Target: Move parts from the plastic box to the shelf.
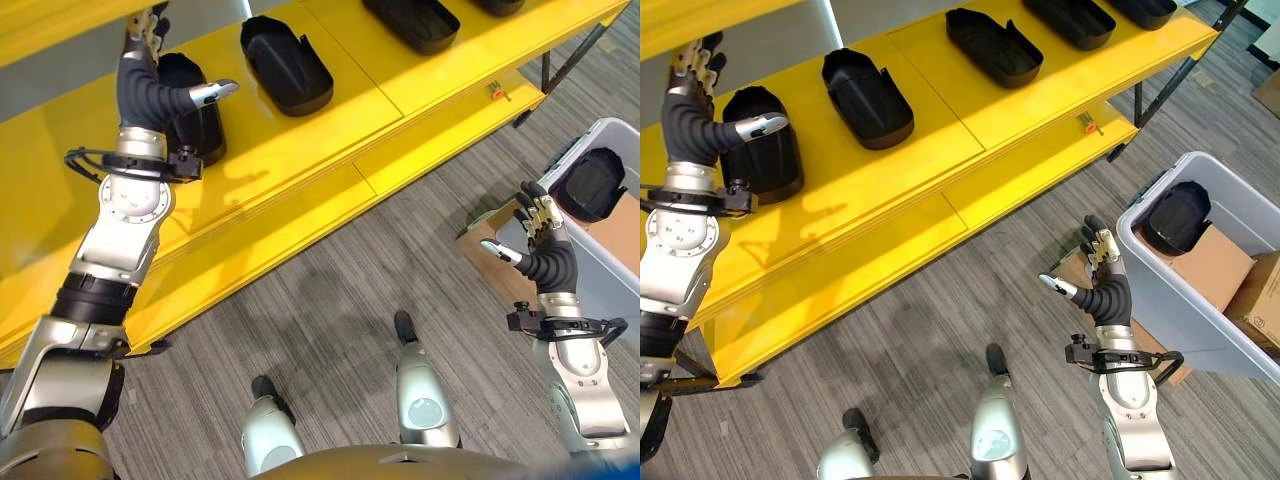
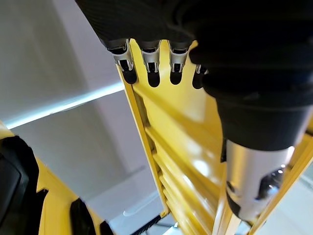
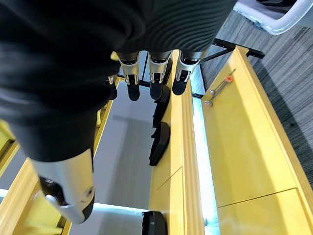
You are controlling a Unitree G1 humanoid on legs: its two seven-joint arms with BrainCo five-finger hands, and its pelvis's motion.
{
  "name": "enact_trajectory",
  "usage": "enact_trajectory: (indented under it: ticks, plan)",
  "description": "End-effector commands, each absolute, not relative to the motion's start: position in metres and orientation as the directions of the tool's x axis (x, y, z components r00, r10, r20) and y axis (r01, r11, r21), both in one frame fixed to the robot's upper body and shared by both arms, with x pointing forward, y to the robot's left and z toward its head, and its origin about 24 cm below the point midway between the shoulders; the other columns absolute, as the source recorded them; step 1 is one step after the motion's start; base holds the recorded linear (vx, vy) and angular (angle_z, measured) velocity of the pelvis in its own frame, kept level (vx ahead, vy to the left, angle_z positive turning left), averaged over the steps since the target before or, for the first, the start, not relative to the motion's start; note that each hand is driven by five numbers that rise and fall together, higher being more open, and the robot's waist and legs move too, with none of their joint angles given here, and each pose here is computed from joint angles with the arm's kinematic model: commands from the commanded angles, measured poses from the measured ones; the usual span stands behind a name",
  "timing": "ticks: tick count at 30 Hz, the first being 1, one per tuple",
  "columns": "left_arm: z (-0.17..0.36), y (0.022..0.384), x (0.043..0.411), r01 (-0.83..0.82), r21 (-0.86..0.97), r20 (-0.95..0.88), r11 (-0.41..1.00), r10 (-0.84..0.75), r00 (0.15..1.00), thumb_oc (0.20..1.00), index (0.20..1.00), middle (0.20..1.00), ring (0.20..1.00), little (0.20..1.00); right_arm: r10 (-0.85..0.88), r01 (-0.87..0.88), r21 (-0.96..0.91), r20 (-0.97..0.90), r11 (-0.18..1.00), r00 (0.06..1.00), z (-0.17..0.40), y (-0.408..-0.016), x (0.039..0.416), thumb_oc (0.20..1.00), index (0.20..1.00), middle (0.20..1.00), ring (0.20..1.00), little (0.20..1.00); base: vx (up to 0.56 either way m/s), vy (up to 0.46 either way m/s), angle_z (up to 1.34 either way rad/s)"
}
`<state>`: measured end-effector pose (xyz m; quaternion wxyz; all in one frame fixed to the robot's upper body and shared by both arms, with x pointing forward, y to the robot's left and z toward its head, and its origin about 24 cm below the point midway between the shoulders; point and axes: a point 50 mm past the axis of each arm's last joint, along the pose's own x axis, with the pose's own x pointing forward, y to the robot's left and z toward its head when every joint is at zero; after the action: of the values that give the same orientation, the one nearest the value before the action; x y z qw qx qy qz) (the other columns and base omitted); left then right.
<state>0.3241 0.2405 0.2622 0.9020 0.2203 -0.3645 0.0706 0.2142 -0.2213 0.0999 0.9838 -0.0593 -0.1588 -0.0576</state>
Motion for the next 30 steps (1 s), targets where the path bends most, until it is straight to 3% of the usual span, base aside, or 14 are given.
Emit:
enact_trajectory:
  ticks: [1,10,16,30]
  plan:
    - [0.306,0.252,0.318,-0.364,0.306,0.78,0.88,-0.012,0.626,1.0,1.0,1.0,1.0,1.0,-0.094,0.18,-0.128,0.5,0.975,0.861,0.138,-0.235,0.215,1.0,1.0,1.0,1.0,1.0,0.02,-0.005,-0.08]
    - [0.321,0.283,0.338,-0.444,0.25,0.727,0.861,0.136,0.673,1.0,1.0,1.0,1.0,1.0,-0.142,0.214,-0.107,0.458,0.971,0.877,0.127,-0.242,0.211,1.0,1.0,1.0,1.0,1.0,0.02,-0.01,-0.1]
    - [0.328,0.306,0.347,-0.479,0.121,0.677,0.869,0.281,0.68,1.0,1.0,1.0,1.0,1.0,-0.165,0.221,-0.084,0.425,0.972,0.89,0.119,-0.242,0.211,1.0,1.0,1.0,1.0,1.0,0.01,-0.008,-0.14]
    - [0.335,0.328,0.352,-0.558,0.043,0.612,0.829,0.42,0.67,1.0,1.0,1.0,1.0,1.0,-0.19,0.234,-0.086,0.35,0.969,0.917,0.104,-0.249,0.203,1.0,1.0,1.0,1.0,1.0,0.0,-0.001,0.0]
